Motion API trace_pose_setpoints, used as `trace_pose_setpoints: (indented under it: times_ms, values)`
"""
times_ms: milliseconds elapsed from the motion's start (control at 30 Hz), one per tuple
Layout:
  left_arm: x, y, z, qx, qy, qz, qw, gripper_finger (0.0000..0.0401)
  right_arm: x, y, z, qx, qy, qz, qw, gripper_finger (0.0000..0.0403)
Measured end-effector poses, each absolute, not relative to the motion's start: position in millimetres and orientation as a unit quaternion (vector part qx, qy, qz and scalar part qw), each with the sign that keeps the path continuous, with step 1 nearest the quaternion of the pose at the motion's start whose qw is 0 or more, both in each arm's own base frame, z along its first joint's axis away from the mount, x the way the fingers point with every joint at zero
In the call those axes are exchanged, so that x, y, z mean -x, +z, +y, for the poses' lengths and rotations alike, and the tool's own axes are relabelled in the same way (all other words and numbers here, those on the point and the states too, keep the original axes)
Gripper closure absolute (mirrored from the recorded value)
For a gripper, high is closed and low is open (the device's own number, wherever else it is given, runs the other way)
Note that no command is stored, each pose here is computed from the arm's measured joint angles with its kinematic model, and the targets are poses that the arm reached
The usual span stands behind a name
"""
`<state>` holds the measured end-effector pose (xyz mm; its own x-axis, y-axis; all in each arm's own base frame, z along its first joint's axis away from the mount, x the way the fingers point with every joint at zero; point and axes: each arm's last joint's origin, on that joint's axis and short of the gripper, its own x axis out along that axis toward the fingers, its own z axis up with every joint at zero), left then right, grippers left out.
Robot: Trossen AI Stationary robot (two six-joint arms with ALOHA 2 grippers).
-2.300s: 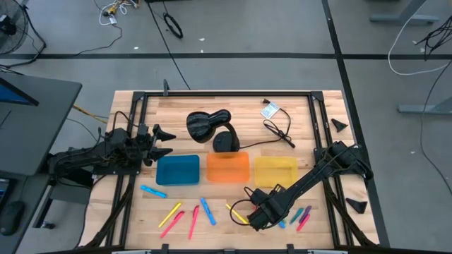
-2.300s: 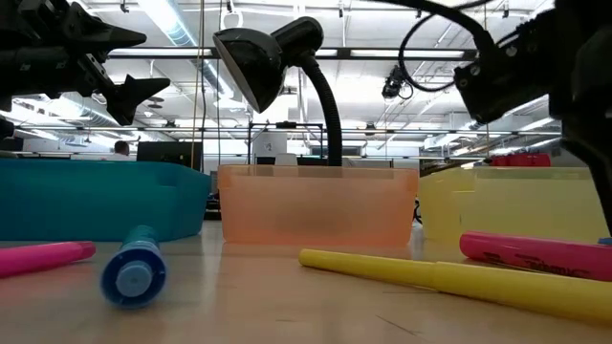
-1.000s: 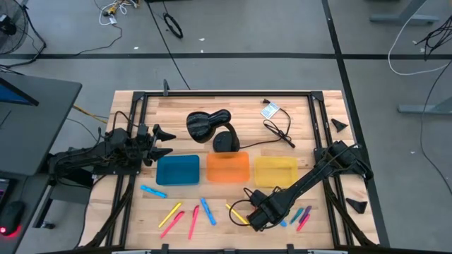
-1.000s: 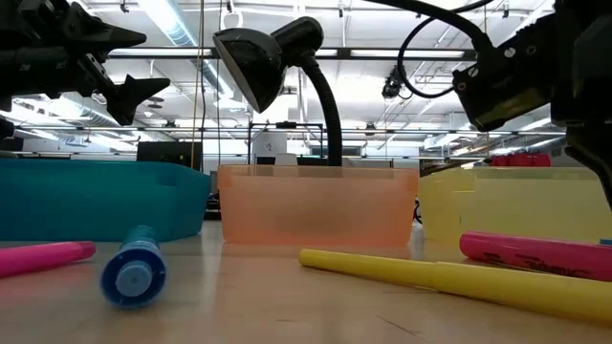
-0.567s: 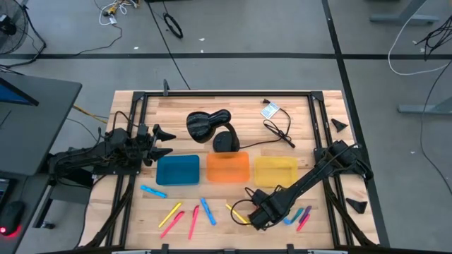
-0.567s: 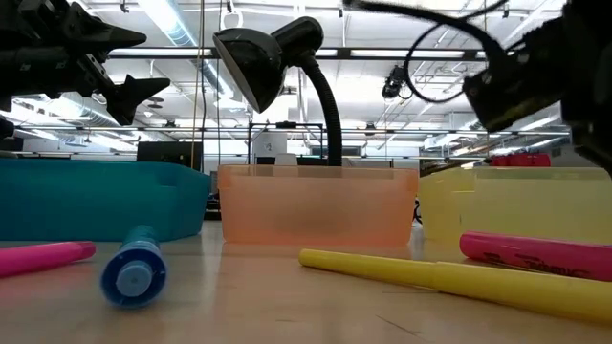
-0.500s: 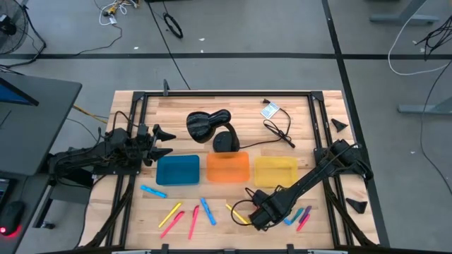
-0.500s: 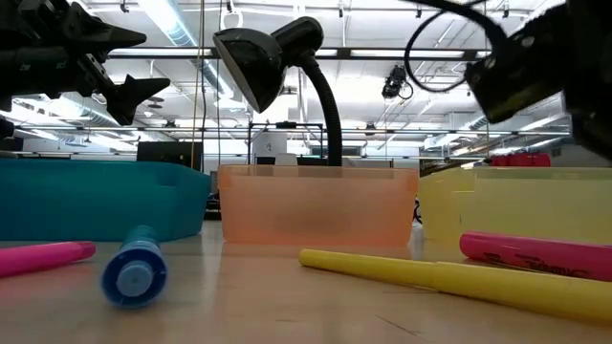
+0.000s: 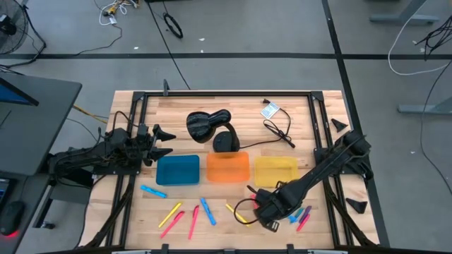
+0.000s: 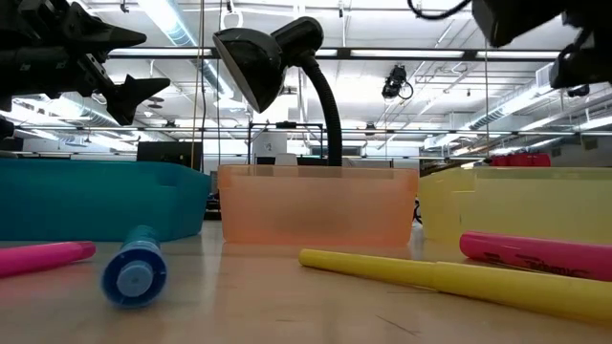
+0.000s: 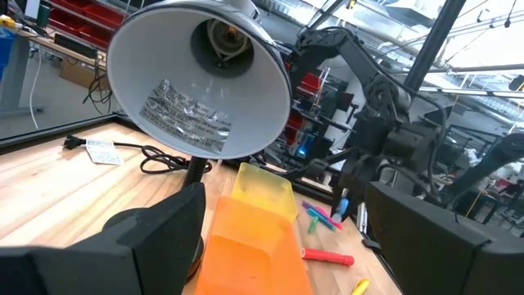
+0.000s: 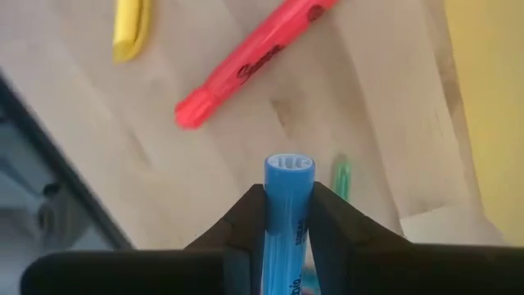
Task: Pick & Place Markers
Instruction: Put the right blue highlighter pen into the yellow bin
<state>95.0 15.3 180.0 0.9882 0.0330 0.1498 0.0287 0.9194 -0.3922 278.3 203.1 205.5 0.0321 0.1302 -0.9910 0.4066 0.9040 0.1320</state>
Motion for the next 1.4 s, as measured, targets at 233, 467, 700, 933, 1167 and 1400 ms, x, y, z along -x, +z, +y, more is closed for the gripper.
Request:
trace_pose_setpoints:
  times_ms: [233, 467, 700, 933, 1167, 1400]
  values:
    - [-95.0, 180.0, 15.3, 0.201, 0.001, -0.077, 0.977, 0.0059, -266.4, 221.1, 197.1, -0.158, -0.042, 0.718, 0.677, 0.0330]
    - [-95.0, 180.0, 15.3, 0.201, 0.001, -0.077, 0.977, 0.0059, -258.0, 227.4, 191.3, -0.080, 0.019, 0.736, 0.672, 0.0330]
    - [-95.0, 180.0, 15.3, 0.201, 0.001, -0.077, 0.977, 0.0059, -257.5, 229.2, 188.9, -0.015, 0.052, 0.724, 0.687, 0.0330]
    - [-95.0, 180.0, 15.3, 0.201, 0.001, -0.077, 0.977, 0.0059, -259.0, 229.0, 187.8, 0.006, 0.042, 0.712, 0.701, 0.0331]
    - [-95.0, 180.0, 15.3, 0.201, 0.001, -0.077, 0.977, 0.0059, -260.8, 229.0, 186.5, 0.006, 0.035, 0.707, 0.707, 0.0330]
    - [-95.0, 180.1, 15.3, 0.201, 0.001, -0.077, 0.977, 0.0059, -273.9, 229.0, 166.5, 0.004, 0.032, 0.706, 0.708, 0.0331]
